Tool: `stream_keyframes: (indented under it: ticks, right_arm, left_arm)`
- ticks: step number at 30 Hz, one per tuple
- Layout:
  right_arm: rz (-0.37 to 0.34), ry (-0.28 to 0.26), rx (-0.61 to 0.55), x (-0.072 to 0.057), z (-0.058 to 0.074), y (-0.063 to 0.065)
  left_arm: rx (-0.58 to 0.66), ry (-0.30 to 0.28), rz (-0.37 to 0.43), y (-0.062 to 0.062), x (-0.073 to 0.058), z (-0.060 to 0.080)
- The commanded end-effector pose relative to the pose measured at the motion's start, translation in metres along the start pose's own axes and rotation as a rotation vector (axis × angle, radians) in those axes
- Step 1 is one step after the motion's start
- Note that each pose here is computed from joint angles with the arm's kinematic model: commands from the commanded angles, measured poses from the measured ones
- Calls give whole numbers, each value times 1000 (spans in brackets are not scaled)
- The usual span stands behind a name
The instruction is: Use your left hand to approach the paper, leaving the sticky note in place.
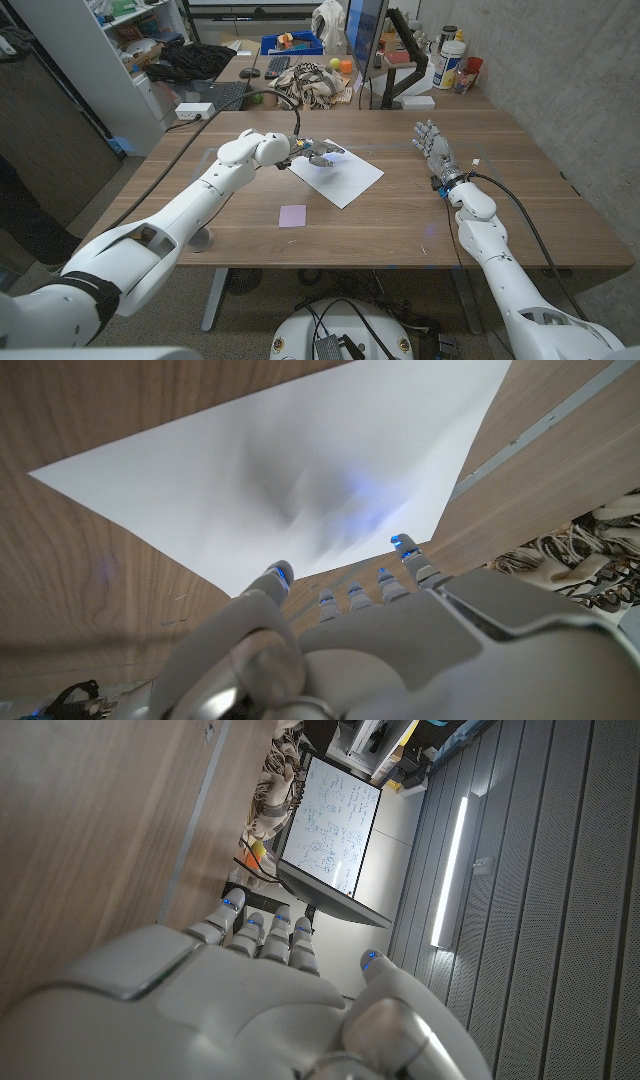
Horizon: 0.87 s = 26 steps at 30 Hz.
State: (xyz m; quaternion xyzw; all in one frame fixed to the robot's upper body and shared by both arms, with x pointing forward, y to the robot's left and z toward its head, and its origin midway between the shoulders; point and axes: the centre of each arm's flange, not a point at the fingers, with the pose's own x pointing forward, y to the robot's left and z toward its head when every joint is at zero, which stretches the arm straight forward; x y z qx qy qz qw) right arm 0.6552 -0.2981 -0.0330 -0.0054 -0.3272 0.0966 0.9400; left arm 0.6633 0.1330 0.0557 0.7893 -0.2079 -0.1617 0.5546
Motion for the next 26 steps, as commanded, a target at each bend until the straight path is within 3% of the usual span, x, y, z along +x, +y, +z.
stream_keyframes:
  ticks: [1, 26]
  right_arm:
    - [-3, 3, -5, -2, -2, -1]
    - [-16, 6, 3, -7, -6, 0]
  left_arm:
    - [14, 5, -15, -2, 1, 1]
    - [70, 14, -47, -6, 7, 2]
